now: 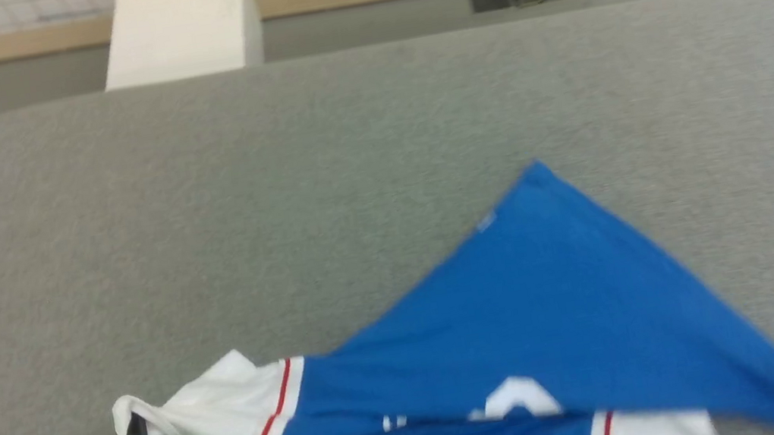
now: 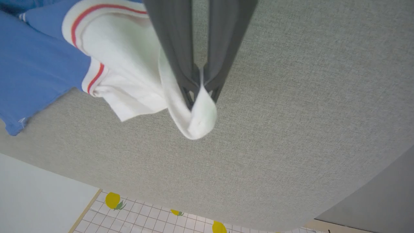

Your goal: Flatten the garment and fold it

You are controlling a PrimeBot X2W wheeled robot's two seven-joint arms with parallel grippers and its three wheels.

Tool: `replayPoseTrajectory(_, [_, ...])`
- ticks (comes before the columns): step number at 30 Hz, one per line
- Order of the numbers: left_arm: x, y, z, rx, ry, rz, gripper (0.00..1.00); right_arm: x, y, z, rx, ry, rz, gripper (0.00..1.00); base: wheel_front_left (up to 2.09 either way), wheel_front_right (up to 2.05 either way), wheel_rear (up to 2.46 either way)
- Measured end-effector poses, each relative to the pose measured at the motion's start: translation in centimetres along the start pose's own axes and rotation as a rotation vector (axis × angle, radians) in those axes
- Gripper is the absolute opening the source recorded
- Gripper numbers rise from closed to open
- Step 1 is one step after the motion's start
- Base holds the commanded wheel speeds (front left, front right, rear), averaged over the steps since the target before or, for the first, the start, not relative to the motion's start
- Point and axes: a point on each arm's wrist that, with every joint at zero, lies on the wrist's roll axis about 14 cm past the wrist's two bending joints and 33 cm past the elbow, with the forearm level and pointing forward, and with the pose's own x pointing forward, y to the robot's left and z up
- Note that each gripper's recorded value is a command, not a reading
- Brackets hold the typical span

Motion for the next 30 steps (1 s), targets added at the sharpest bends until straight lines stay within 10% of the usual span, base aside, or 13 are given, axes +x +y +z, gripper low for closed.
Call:
replayPoseTrajectory(5, [0.1,-1.0,0.2,0.005,-0.002,-0.035,0.0,-1.4,0.6,-8.9,0.141,0.163,-0.01,0.0,0.0,0.0,0.0])
replayPoseTrajectory(6, [0.1,-1.1,0.1,0.007,0.003,-0.038,0.0,-1.6,1.2,-10.5,0.174,0.186,-0.004,0.21,0.0,0.0,0.0])
replayPoseTrajectory(7, [0.1,-1.2,0.1,0.007,0.004,-0.041,0.0,-1.8,1.7,-11.4,0.202,0.193,0.001,1.0,0.0,0.0,0.0])
replayPoseTrajectory(24, [1.0,-1.6,-0.5,0.002,0.026,-0.043,0.0,-2.7,3.1,9.6,0.095,-0.639,-0.052,1.0,0.0,0.0,0.0])
replayPoseTrajectory(30, [1.9,-1.8,-0.1,-0.008,0.011,-0.043,0.0,-0.5,7.7,13.5,-0.088,-0.574,0.07,1.0,0.0,0.0,0.0])
